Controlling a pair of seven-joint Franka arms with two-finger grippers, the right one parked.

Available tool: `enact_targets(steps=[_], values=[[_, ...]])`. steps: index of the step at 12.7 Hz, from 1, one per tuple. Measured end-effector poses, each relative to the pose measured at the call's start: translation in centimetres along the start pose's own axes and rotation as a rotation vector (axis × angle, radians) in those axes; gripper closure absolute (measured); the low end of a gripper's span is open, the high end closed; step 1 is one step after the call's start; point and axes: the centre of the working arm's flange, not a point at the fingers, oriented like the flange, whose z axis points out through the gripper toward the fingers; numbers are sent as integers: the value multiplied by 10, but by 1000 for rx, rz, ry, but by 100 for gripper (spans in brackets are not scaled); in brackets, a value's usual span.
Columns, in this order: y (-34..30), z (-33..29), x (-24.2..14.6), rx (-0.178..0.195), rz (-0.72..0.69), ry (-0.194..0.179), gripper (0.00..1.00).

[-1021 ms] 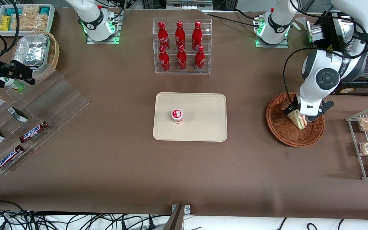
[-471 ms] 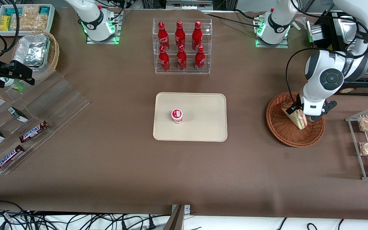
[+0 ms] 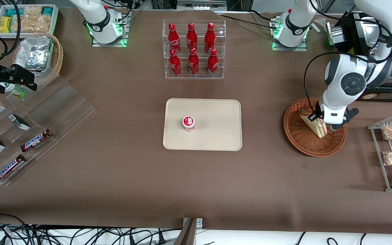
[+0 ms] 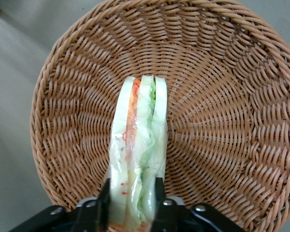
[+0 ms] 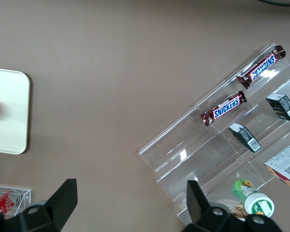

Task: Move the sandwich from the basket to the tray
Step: 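Lift the sandwich and carry it over the cream tray beside the yogurt bottle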

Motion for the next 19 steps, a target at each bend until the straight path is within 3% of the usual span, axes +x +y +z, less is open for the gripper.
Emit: enact_targets(steps=[4, 8, 10, 12, 16, 19], values=[[1, -7, 3, -3, -4, 8, 74], [32, -82, -1, 82, 46, -53, 74], [46, -136, -1, 55, 68, -99, 74], [61, -183, -8, 2, 100, -128, 74], [112, -244, -62, -88, 219, -126, 74], [149, -264, -119, -122, 330, -119, 74]])
